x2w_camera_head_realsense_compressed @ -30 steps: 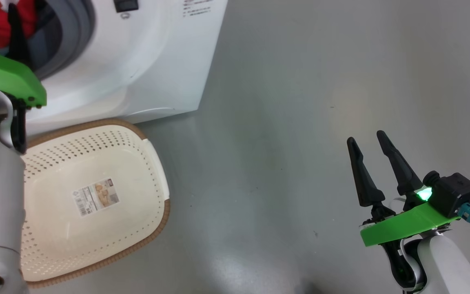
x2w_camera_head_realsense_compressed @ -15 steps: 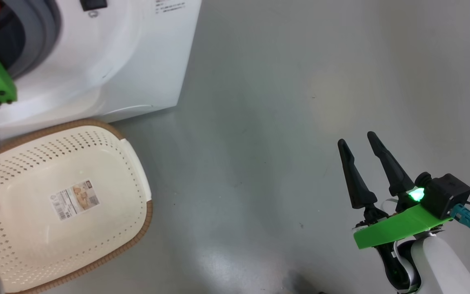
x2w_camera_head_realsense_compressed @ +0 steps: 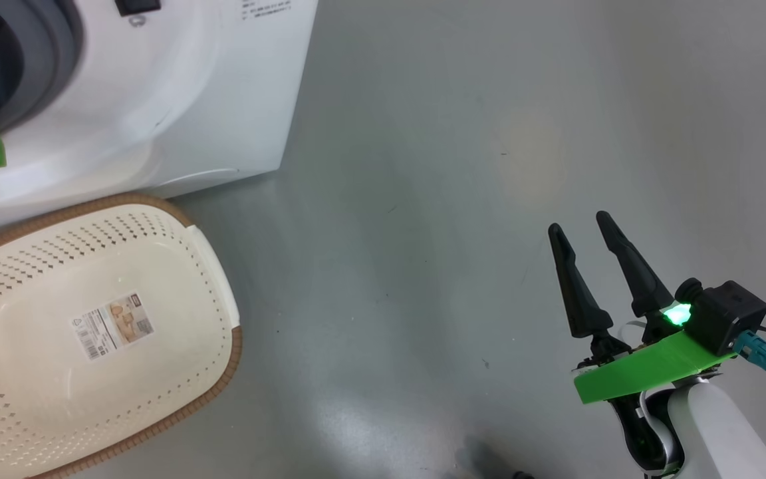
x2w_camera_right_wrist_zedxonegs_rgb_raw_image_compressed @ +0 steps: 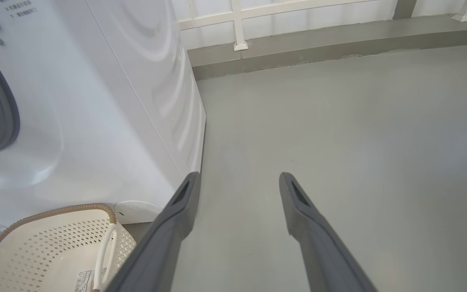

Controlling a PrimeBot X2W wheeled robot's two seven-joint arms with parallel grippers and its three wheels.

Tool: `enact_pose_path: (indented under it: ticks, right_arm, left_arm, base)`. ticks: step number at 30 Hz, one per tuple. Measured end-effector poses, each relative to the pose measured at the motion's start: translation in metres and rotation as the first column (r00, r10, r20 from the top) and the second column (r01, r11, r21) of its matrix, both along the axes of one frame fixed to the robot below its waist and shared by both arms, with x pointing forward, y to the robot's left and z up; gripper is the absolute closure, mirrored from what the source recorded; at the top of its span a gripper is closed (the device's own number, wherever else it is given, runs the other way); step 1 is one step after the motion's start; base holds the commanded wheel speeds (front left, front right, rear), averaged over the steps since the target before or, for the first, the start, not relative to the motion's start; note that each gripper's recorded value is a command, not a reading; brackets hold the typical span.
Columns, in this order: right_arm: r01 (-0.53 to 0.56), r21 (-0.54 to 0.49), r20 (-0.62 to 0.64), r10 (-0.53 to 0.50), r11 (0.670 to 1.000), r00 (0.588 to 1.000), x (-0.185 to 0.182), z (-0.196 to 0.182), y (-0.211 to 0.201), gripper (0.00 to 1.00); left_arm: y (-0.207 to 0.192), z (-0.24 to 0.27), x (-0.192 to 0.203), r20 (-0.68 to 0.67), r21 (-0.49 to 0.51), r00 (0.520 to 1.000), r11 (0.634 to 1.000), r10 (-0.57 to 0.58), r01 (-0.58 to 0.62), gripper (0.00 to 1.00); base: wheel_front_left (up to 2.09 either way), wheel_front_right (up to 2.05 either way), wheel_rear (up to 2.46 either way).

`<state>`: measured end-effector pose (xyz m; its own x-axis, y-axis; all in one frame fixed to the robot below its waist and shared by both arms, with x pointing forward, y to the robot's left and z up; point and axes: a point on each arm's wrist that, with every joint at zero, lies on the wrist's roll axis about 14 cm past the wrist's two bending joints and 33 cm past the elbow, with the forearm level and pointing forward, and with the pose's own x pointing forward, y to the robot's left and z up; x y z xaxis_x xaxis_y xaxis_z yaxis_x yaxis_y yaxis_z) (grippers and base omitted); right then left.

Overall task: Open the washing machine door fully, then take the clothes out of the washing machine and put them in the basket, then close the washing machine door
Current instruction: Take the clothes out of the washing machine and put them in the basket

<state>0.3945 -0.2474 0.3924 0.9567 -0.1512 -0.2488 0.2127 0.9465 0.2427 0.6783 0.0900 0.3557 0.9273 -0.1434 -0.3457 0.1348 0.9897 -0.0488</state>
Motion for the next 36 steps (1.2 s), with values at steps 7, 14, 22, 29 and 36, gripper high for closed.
enact_pose_path:
  ticks: [7,14,22,29,36]
  right_arm:
    - [-0.009,0.005,0.008,0.009,1.0,1.0,0.004,0.001,0.003,0.0]
    - [-0.026,0.01,0.024,0.026,1.0,0.999,0.008,0.004,0.008,0.0]
    - [-0.059,0.019,0.048,0.058,0.998,0.997,0.015,0.009,0.016,0.0]
    - [-0.076,0.009,0.081,0.075,0.997,0.994,0.021,0.019,0.017,0.0]
    - [-0.109,0.015,0.107,0.107,0.994,0.989,0.028,0.025,0.027,0.0]
  left_arm:
    - [0.002,0.001,-0.002,-0.003,-0.005,1.0,1.0,0.004,-0.004,1.0]
    - [0.002,0.023,0.001,0.047,-0.055,0.999,0.998,0.022,-0.019,1.0]
    - [0.013,0.068,-0.002,0.204,-0.134,0.976,0.99,0.073,-0.046,1.0]
    - [0.016,0.084,-0.034,0.275,-0.19,0.958,0.981,0.082,-0.029,1.0]
    - [0.033,0.097,-0.066,0.323,-0.233,0.938,0.971,0.129,-0.054,1.0]
  base:
    - [0.0,0.0,0.0]
    - [0.0,0.0,0.0]
    - [0.0,0.0,0.0]
    - [0.0,0.0,0.0]
    - [0.0,0.0,0.0]
